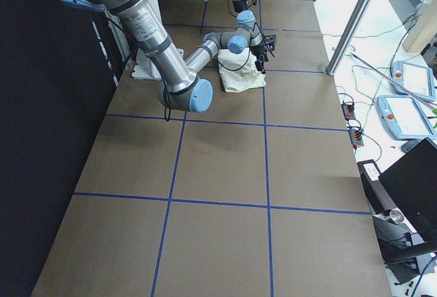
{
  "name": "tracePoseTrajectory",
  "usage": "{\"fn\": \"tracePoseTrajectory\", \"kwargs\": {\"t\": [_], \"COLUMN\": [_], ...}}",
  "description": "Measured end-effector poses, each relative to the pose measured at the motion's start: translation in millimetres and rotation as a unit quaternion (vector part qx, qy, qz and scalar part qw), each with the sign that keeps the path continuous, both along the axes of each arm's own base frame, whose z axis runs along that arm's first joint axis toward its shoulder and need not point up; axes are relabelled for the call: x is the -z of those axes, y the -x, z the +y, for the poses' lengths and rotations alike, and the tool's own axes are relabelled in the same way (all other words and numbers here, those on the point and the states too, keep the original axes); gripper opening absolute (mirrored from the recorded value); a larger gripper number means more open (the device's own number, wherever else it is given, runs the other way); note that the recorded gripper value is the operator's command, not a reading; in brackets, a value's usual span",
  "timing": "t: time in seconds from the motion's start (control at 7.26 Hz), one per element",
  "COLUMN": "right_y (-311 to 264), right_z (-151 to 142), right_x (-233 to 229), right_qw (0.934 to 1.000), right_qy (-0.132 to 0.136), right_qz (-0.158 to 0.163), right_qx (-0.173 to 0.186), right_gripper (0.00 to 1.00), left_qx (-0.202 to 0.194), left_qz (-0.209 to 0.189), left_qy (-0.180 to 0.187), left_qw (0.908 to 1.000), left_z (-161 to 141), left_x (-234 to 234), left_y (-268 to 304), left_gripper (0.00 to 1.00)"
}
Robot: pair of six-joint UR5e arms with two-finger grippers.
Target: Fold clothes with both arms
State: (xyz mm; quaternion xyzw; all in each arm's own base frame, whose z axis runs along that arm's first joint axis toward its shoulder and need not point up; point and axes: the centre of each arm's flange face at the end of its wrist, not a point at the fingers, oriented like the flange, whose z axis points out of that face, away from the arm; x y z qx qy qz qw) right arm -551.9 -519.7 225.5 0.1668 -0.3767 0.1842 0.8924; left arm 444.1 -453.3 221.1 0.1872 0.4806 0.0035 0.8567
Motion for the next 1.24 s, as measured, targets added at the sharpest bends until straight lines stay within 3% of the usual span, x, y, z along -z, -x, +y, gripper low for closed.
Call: {"fn": "tracePoseTrajectory", "kwargs": {"t": [0.14, 0.28, 0.55, 0.83, 0.96, 1.1, 1.24], "right_y": [9, 18, 26, 21, 21, 22, 24], "right_z": [14, 24, 32, 20, 10, 4, 1], "right_x": [-5, -10, -14, -22, -33, -42, -45], "right_qw": [1.0000, 0.9999, 0.9997, 0.9988, 0.9978, 0.9967, 0.9962], "right_qy": [0.001, 0.006, 0.011, 0.021, 0.028, 0.033, 0.031], "right_qz": [0.001, 0.001, 0.005, 0.025, 0.037, 0.046, 0.052], "right_qx": [-0.003, -0.009, -0.021, -0.036, -0.047, -0.057, -0.063], "right_gripper": [0.16, 0.00, 0.00, 0.00, 0.16, 0.99, 1.00], "left_qx": [0.000, 0.000, 0.000, 0.000, 0.000, 0.000, 0.000], "left_qz": [0.000, 0.000, 0.000, 0.000, 0.000, 0.000, 0.001], "left_qy": [0.000, 0.001, 0.001, 0.002, 0.002, 0.002, 0.001], "left_qw": [1.0000, 1.0000, 1.0000, 1.0000, 1.0000, 1.0000, 1.0000], "left_z": [0, 0, 0, 0, 1, 1, 1], "left_x": [0, -1, -1, -1, -1, -1, 0], "left_y": [0, -1, 0, -1, -1, -1, -1], "left_gripper": [1.00, 1.00, 1.00, 1.00, 1.00, 1.00, 1.00]}}
